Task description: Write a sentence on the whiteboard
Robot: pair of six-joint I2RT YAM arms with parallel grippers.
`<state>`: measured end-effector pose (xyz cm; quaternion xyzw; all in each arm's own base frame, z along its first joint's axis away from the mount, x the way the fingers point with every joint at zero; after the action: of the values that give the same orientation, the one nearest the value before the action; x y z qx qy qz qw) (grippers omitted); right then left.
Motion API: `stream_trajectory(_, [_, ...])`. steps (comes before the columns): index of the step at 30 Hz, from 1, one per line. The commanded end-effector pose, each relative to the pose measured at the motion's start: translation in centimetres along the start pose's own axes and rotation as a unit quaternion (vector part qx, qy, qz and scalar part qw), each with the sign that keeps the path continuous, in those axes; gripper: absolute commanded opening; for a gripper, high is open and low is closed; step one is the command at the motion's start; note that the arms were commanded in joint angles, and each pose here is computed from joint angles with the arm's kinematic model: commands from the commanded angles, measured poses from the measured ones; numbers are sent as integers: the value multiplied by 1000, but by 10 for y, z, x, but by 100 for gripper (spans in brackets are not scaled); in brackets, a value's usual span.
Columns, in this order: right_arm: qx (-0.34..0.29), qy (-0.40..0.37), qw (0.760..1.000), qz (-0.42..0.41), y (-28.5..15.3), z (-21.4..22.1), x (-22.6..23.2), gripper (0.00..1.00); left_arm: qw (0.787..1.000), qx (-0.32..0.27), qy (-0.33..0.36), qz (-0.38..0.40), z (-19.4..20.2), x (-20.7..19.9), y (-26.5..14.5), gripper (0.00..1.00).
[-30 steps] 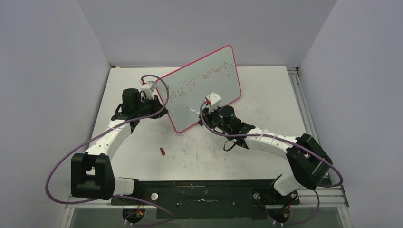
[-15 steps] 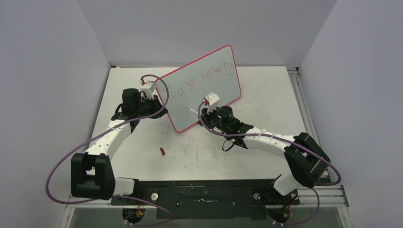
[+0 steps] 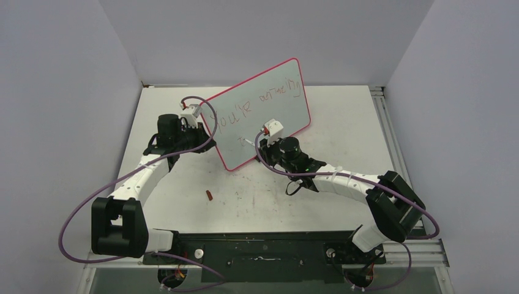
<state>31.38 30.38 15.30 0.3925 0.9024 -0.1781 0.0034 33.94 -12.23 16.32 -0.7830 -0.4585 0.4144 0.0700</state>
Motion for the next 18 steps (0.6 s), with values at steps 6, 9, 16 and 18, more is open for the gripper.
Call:
stream_trajectory(6, [-20,6,999,38,-2,-12,-13,5,999,-18,20,29,-17,-20,-4,7])
stream_trajectory(9, [-15,5,999,35,-2,-8,-11,5,999,-17,20,29,-17,-20,-4,7])
stream_trajectory(16, [-3,8,999,31,-7,3,-8,5,999,-17,20,30,-17,-21,-3,7])
stream_trajectory(18, [0,9,1000,29,-8,5,-7,5,999,-16,19,31,-17,-21,-3,7])
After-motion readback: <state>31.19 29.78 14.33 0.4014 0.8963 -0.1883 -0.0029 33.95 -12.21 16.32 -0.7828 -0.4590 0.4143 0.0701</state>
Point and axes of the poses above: each gripper's point midway between its finger pads, its own y axis out along the fingers, its own x axis along the line the jaws close on, z = x × y, the point moved 2 cm from there along -y, back along the fingers, and after that the axes turned 12 degrees about -y, right-handed, at the moved point
